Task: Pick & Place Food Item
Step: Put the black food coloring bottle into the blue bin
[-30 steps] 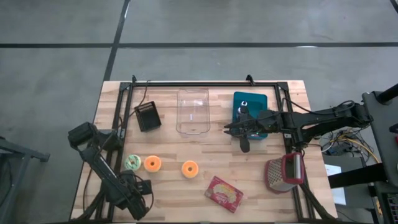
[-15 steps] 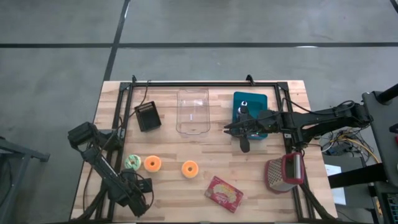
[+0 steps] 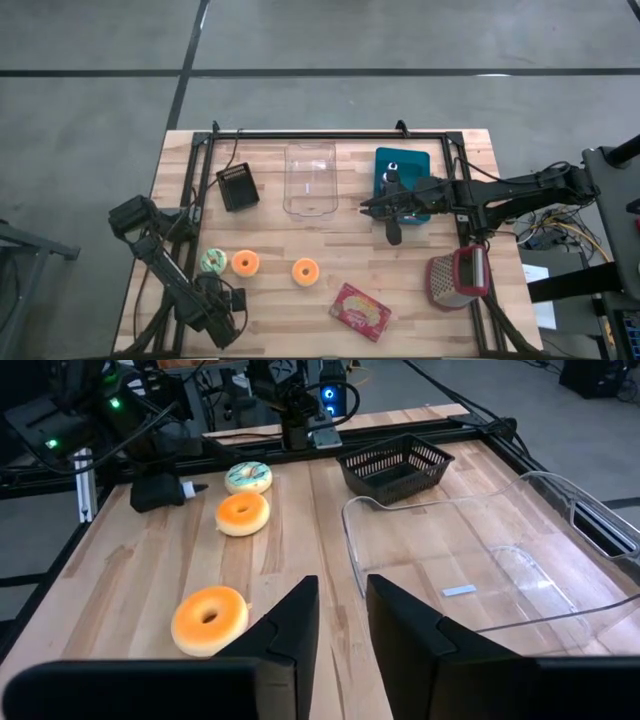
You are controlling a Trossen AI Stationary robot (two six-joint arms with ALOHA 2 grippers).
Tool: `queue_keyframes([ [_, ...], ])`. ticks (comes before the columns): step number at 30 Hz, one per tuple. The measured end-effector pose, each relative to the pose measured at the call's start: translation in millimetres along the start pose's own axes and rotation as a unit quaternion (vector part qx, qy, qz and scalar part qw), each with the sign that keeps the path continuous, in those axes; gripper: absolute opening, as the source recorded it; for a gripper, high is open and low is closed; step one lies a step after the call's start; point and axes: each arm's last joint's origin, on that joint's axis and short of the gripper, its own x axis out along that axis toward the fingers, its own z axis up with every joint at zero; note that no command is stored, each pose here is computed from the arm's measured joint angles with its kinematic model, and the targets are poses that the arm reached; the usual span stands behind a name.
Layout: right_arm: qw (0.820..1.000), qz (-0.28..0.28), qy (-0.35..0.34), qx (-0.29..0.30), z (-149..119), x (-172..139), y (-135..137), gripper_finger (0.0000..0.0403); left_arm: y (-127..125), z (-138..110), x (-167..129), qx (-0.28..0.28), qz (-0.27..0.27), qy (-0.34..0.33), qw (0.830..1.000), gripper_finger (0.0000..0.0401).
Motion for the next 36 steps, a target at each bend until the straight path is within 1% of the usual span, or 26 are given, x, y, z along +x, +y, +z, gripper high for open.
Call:
queue_keyframes([
  [2, 1.000, 0.000, 0.000, 0.000, 0.0, 0.0, 0.0, 0.0087, 0.0, -0.1, 0.0, 0.000, 0.000, 0.001, 1.000, 0.0141],
  [7, 1.000, 0.000, 0.000, 0.000, 0.0, 0.0, 0.0, 0.0081, -0.1, -0.2, 0.1, 0.000, 0.000, 0.001, 1.000, 0.0159],
  [13, 1.000, 0.000, 0.000, 0.000, 0.0, 0.0, 0.0, 0.0073, 0.0, 0.1, -0.7, 0.004, -0.003, 0.002, 1.000, 0.0159],
  [18, 1.000, 0.000, 0.000, 0.000, 0.0, 0.0, 0.1, 0.0077, -0.8, -0.1, -3.2, 0.011, -0.017, 0.009, 1.000, 0.0158],
  [22, 1.000, 0.000, 0.000, 0.000, 0.2, 0.0, 0.1, 0.0082, -1.6, 2.9, -8.7, 0.032, -0.047, 0.002, 0.998, 0.0158],
  [29, 1.000, 0.000, 0.000, 0.000, 0.1, -0.1, 0.1, 0.0089, -8.5, 13.5, -17.4, 0.066, -0.106, -0.039, 0.991, 0.0158],
  [33, 1.000, 0.000, -0.001, 0.000, 0.2, -0.2, 0.0, 0.0086, -17.7, 20.9, -23.3, 0.093, -0.152, -0.070, 0.982, 0.0158],
  [36, 1.000, 0.000, -0.001, 0.000, 0.2, -0.2, 0.1, 0.0081, -25.0, 26.0, -30.2, 0.115, -0.191, -0.097, 0.970, 0.0158],
])
